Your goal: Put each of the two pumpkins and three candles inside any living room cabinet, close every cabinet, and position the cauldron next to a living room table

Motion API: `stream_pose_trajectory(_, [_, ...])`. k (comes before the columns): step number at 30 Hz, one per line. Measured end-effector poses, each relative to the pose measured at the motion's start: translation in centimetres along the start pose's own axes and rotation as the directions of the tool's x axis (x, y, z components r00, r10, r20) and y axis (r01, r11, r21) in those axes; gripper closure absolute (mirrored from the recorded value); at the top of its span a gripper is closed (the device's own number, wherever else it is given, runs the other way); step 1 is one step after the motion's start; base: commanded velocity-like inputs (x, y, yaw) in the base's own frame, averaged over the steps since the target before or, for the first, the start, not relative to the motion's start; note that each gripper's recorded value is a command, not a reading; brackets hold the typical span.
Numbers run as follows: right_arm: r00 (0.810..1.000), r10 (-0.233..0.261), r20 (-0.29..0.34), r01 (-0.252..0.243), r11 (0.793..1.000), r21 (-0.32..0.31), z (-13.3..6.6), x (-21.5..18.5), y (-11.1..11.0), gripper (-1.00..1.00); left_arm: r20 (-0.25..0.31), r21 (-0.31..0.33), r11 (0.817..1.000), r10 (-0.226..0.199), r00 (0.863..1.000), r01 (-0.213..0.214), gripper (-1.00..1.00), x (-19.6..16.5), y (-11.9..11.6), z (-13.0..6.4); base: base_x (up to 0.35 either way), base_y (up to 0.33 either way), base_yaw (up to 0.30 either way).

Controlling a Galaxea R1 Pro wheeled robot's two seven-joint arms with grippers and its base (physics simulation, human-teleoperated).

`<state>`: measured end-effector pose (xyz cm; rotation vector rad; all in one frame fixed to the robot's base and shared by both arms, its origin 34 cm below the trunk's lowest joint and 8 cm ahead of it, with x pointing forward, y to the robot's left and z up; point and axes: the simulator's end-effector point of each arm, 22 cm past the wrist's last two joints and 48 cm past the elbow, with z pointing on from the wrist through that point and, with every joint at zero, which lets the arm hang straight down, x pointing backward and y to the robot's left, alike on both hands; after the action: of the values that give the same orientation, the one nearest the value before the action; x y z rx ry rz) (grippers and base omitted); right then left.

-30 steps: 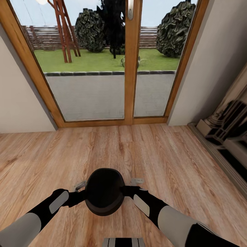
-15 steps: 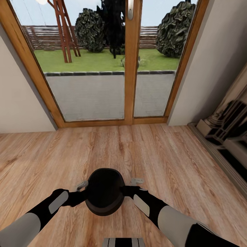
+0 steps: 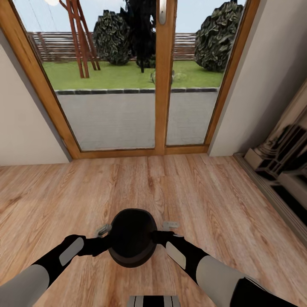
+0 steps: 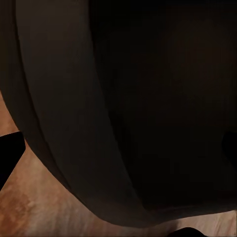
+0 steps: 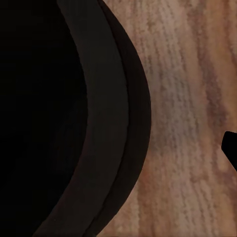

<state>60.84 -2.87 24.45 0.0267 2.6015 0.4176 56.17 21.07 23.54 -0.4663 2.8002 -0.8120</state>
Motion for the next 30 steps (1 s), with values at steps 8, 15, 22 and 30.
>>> stream_pose_trajectory(8, [1.000,0.000,0.001,0.000,1.000,0.000,0.00,-0.02,0.00,-1.00,0.001,0.003,1.000,-0.006,1.000,0.006,-1.00,-0.04,-0.03,-0.02,0.000,0.029,0.000])
stream_pose_trajectory(15, [1.000,0.000,0.002,0.000,1.000,0.000,0.00,-0.03,0.00,-1.00,0.001,0.003,1.000,-0.007,1.000,0.007,-1.00,-0.03,-0.03,0.00,-0.030,0.040,0.000])
stream_pose_trajectory(22, [1.000,0.001,0.005,-0.001,1.000,-0.001,-0.01,-0.13,0.05,-1.00,0.001,0.001,1.000,-0.008,1.000,0.008,-1.00,-0.03,0.05,-0.02,0.031,0.095,0.000])
stream_pose_trajectory(30, [1.000,0.001,0.009,-0.001,1.000,0.000,-0.01,-0.21,0.01,-1.00,0.001,0.002,1.000,-0.009,1.000,0.009,-1.00,0.00,0.03,0.01,0.007,0.018,0.000])
